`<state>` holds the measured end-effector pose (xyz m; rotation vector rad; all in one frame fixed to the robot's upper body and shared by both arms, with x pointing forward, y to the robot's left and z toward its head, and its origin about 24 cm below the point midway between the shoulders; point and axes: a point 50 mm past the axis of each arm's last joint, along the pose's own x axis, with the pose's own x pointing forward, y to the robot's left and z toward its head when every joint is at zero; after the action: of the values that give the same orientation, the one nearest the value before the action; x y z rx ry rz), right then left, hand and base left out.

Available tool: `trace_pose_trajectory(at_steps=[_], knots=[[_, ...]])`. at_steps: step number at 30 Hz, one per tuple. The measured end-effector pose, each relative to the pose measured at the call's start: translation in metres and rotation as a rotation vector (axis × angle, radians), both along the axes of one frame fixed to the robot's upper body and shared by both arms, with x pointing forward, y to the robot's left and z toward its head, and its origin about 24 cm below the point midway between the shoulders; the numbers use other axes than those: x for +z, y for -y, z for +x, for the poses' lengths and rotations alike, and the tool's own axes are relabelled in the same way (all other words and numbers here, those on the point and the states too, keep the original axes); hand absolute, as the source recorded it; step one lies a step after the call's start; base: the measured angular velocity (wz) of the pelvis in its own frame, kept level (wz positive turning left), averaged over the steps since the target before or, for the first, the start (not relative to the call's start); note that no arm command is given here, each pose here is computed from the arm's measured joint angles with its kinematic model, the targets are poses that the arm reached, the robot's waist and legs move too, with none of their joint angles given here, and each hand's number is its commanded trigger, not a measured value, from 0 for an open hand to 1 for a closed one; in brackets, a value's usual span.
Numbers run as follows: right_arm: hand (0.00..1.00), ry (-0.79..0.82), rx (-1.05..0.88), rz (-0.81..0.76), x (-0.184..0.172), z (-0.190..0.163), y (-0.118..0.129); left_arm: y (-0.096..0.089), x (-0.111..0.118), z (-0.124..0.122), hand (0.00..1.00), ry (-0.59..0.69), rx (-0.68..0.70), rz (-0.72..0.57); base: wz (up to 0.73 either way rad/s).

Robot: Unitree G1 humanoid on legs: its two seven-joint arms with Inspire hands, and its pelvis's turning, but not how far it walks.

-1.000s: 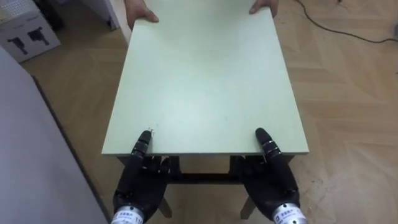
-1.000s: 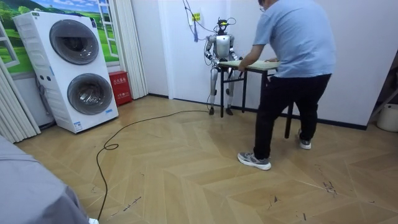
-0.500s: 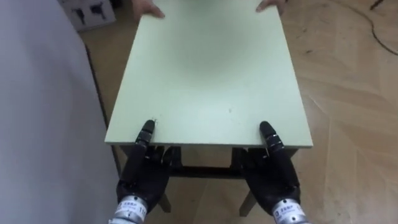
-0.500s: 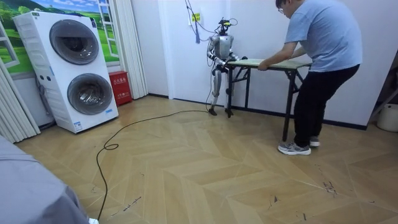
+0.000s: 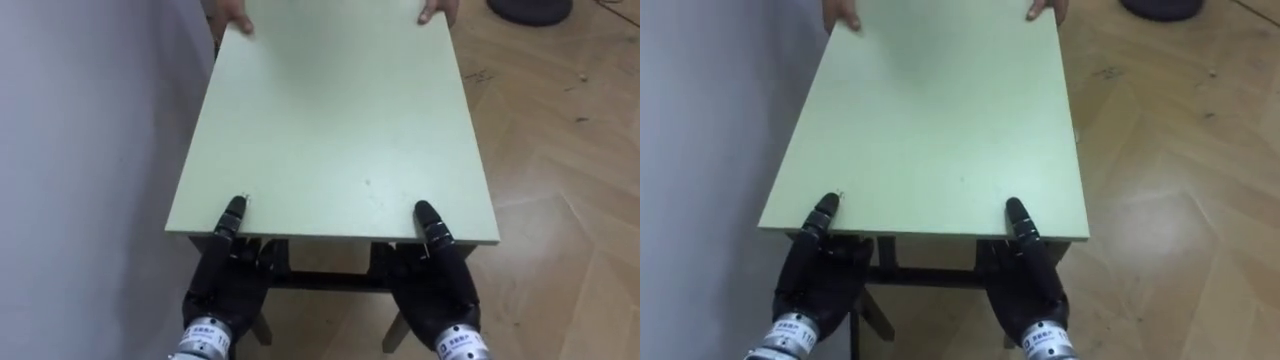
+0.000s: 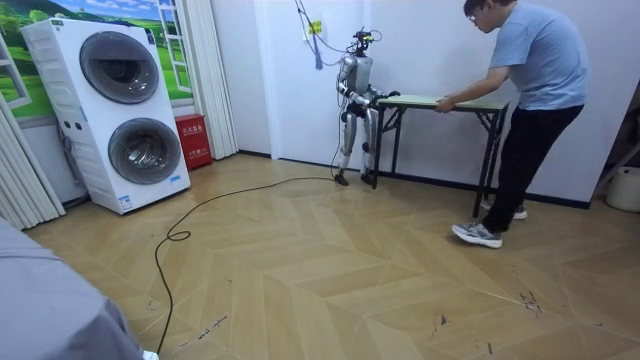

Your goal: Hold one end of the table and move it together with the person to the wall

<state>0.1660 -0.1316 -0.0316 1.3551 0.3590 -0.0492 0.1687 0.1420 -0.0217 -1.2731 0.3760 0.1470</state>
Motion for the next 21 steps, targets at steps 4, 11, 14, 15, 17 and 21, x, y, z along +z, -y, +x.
trace_pose_trajectory(at_steps=[4,11,14,15,17,21], knots=[[1.0,-0.006,-0.013,-0.004,-0.001,0.001,0.004,0.002,0.001,0.005,1.0,0.006,-0.012,0.004,0.92],[1.0,0.002,-0.009,-0.017,0.0,0.003,0.008,0.006,-0.002,0.005,1.0,-0.012,-0.021,-0.012,0.41],[1.0,0.001,-0.005,-0.021,0.0,0.003,0.008,0.006,-0.002,0.005,1.0,-0.022,-0.018,-0.011,0.02],[1.0,-0.002,-0.004,-0.023,0.0,0.003,0.008,0.006,-0.002,0.005,1.0,-0.026,-0.02,-0.011,0.0],[1.0,-0.004,0.0,-0.03,-0.001,0.002,0.01,0.006,-0.003,0.004,1.0,-0.035,-0.021,-0.011,0.0],[1.0,-0.006,0.004,-0.038,-0.001,0.002,0.011,0.007,-0.005,0.003,1.0,-0.045,-0.023,-0.017,0.0]])
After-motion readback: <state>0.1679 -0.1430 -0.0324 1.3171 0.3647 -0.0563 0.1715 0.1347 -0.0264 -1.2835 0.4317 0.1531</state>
